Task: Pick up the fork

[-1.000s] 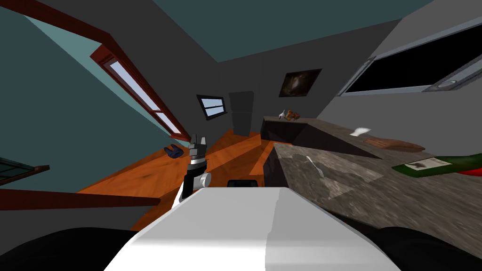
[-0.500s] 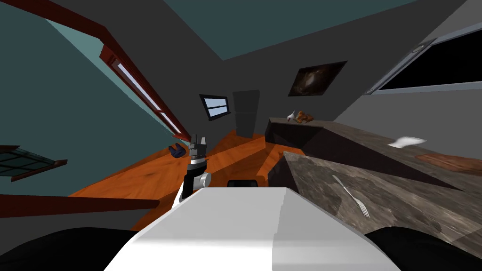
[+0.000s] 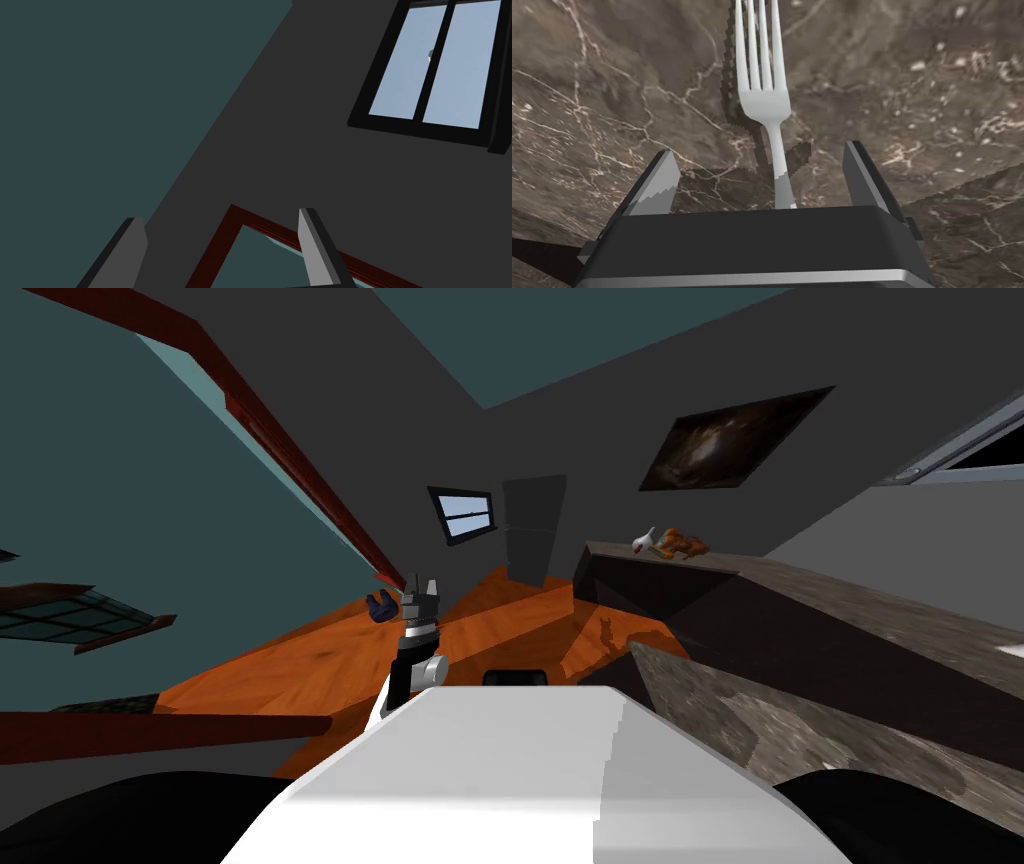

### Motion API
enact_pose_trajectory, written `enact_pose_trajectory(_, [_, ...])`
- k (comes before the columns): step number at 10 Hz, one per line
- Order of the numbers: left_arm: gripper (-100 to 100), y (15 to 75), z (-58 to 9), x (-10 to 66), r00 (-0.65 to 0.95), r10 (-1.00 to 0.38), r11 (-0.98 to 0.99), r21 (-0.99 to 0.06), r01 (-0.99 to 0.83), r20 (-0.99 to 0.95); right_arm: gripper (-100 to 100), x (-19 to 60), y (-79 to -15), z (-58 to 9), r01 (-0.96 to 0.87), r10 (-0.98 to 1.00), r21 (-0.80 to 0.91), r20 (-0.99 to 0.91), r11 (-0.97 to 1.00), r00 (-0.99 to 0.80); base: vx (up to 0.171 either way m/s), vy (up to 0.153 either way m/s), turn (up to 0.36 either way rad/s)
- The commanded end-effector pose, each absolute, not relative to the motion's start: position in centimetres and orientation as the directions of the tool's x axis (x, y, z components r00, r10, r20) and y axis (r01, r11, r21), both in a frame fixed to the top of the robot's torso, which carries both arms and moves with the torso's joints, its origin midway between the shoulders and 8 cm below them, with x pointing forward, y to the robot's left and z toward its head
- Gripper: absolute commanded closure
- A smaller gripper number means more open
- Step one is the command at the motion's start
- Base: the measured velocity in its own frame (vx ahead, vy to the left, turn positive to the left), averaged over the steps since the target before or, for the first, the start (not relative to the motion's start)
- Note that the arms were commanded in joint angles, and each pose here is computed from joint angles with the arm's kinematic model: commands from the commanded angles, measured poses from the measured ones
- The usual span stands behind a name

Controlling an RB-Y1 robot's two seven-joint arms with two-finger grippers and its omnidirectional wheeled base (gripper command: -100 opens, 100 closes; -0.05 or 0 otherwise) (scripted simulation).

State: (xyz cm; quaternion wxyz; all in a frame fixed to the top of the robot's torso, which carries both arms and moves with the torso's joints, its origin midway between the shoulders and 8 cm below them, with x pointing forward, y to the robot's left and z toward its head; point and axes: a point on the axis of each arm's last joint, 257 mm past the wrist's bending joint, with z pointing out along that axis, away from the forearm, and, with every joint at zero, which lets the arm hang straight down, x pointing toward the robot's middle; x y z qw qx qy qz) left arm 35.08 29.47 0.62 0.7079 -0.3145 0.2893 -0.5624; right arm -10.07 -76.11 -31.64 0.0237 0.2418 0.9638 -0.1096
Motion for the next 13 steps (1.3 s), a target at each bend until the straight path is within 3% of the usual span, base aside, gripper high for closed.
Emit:
enact_pose_trajectory(1, [0,29.5,0.6,35.1,0.2,-0.978,0.17,-0.771,0.614,-0.056,-100,-10.1,-76.1,-31.6,0.471,0.461,-0.2,-0.099,0.859,-0.882,0.095,-0.027,0.033])
enact_pose_trajectory(2, [0,29.5,0.6,35.1,0.2,-0.978,0.17,-0.771,0.614,-0.056,0,-10.0,-76.2,-31.6,0.471,0.461,-0.201,-0.1,0.859,-0.882,0.02,-0.006,0.002])
enact_pose_trajectory(3, [0,29.5,0.6,35.1,0.2,-0.978,0.169,-0.77,0.615,-0.056,-100,-10.9,-75.7,-32.7,0.478,0.467,-0.199,-0.102,0.856,-0.879,0.02,-0.03,0.051])
enact_pose_trajectory(6, [0,29.5,0.6,35.1,0.2,-0.978,0.169,-0.77,0.614,-0.056,-100,-11.9,-75.2,-33.9,0.486,0.475,-0.195,-0.102,0.852,-0.874,0.023,-0.054,0.041])
enact_pose_trajectory(7, [0,29.5,0.6,35.1,0.2,-0.978,0.169,-0.771,0.615,-0.056,100,-12.0,-75.2,-34.0,0.484,0.473,-0.196,-0.102,0.853,-0.875,0.002,-0.006,0.001])
enact_pose_trajectory(11, [0,29.5,0.6,35.1,0.2,-0.978,0.169,-0.77,0.615,-0.056,100,-12.0,-75.2,-34.0,0.482,0.472,-0.195,-0.101,0.854,-0.876,0.0,0.0,0.0])
enact_pose_trajectory(12, [0,29.5,0.6,35.1,0.2,-0.978,0.169,-0.77,0.615,-0.056,0,-12.0,-75.2,-34.0,0.482,0.472,-0.195,-0.101,0.854,-0.876,0.0,0.0,0.0])
enact_pose_trajectory(13, [0,29.5,0.6,35.1,0.2,-0.978,0.169,-0.77,0.615,-0.056,100,-12.1,-75.0,-34.1,0.485,0.474,-0.196,-0.102,0.852,-0.874,-0.008,0.004,-0.011])
